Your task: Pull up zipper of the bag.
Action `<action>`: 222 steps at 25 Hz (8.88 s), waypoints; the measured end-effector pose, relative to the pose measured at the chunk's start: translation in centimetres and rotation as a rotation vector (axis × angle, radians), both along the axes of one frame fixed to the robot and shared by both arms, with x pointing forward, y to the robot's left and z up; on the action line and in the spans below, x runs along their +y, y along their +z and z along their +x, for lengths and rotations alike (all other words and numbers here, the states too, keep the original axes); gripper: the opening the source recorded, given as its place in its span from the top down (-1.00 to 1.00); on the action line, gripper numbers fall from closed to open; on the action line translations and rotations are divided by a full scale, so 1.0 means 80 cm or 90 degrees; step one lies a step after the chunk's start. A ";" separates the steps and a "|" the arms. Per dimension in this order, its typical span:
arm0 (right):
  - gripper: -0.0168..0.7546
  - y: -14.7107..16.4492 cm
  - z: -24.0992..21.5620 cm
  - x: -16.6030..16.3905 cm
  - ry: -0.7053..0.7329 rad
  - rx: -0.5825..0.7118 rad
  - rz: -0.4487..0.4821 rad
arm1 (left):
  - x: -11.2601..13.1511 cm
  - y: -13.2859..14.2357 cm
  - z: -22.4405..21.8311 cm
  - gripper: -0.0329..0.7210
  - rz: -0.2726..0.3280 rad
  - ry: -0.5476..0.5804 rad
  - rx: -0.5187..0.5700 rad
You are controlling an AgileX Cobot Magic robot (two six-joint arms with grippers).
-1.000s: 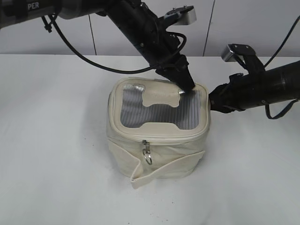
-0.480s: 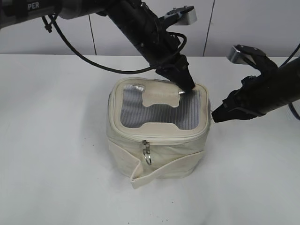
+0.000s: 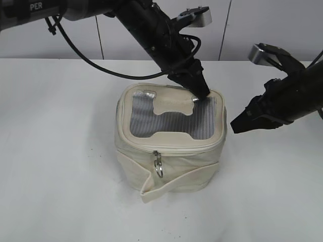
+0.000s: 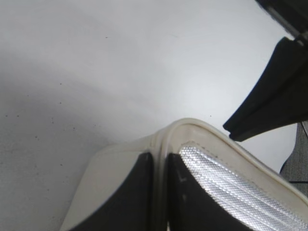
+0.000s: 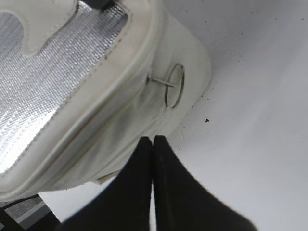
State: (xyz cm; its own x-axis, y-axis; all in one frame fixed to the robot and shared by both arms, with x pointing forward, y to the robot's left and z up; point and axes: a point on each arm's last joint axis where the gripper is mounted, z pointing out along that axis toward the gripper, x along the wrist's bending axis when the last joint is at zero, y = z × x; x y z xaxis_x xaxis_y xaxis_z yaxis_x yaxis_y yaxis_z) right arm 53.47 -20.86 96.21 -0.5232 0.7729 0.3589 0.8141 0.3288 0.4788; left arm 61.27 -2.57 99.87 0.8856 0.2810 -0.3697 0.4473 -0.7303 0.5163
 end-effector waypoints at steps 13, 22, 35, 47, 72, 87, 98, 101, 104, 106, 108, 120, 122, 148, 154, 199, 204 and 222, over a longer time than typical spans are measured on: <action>-0.24 -0.022 0.013 0.001 0.056 -0.059 -0.021 | 0.000 0.000 0.000 0.77 0.000 0.000 0.000; 0.16 -0.056 0.040 0.007 0.048 -0.095 -0.001 | 0.000 0.000 0.000 0.77 0.000 0.000 0.000; 0.94 -0.036 0.031 0.002 -0.007 0.004 -0.018 | 0.000 0.000 0.000 0.77 0.000 0.000 0.000; 0.94 -0.021 0.011 0.005 0.022 0.080 0.004 | 0.000 0.000 0.000 0.77 0.000 0.000 0.000; 0.94 0.028 -0.063 0.003 0.025 0.132 -0.023 | -0.004 0.001 -0.006 0.77 -0.003 -0.012 0.011; 0.94 0.031 -0.131 0.104 0.149 0.115 -0.022 | -0.004 0.000 -0.006 0.77 0.004 0.017 0.036; 0.94 0.037 -0.107 0.200 0.198 0.069 0.023 | -0.004 0.000 -0.006 0.77 0.007 0.019 0.036; 0.94 0.033 -0.102 0.211 0.203 0.073 0.021 | -0.003 0.000 -0.006 0.77 0.008 0.019 0.037; 0.93 0.036 -0.103 0.209 0.187 0.085 0.014 | -0.003 0.000 -0.005 0.77 0.008 0.019 0.037; 0.84 0.044 -0.104 0.204 0.168 0.079 -0.007 | -0.003 0.000 -0.005 0.78 0.007 0.021 0.037; 0.62 0.057 -0.106 0.193 0.137 0.067 -0.036 | -0.003 0.000 -0.005 0.78 0.006 0.021 0.037; -0.50 0.117 -0.091 0.100 -0.028 0.008 -0.138 | 0.015 0.037 -0.005 0.08 0.046 0.040 -0.038; -0.51 0.118 -0.078 0.079 -0.072 0.009 -0.142 | 0.025 0.053 -0.003 0.05 0.060 0.065 -0.061; -0.51 0.149 -0.068 -0.073 -0.307 0.032 -0.241 | 0.353 0.228 -0.060 0.03 0.239 0.701 -0.190; -0.51 0.178 -0.106 -0.078 -0.310 0.017 -0.240 | 0.376 0.199 -0.170 0.03 0.263 0.707 -0.140; -0.51 0.114 -0.373 -0.110 -0.303 -0.410 -0.080 | 0.401 0.082 -0.480 0.04 -0.060 0.698 -0.442; -0.51 0.114 -0.373 -0.110 -0.301 -0.410 -0.080 | 0.401 0.082 -0.480 0.08 -0.061 0.698 -0.442; -0.51 0.114 -0.373 -0.110 -0.406 -0.411 -0.114 | 0.399 0.082 -0.480 0.09 -0.034 0.782 -0.454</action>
State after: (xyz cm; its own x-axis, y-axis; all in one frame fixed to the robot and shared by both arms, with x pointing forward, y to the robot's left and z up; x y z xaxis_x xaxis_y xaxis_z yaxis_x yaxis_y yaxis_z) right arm 23.62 -29.63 105.35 -0.0371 0.9993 -0.0067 0.4598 0.0230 0.8877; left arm 22.84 29.38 106.40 0.0905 0.9958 0.0109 0.4092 -0.0471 0.9112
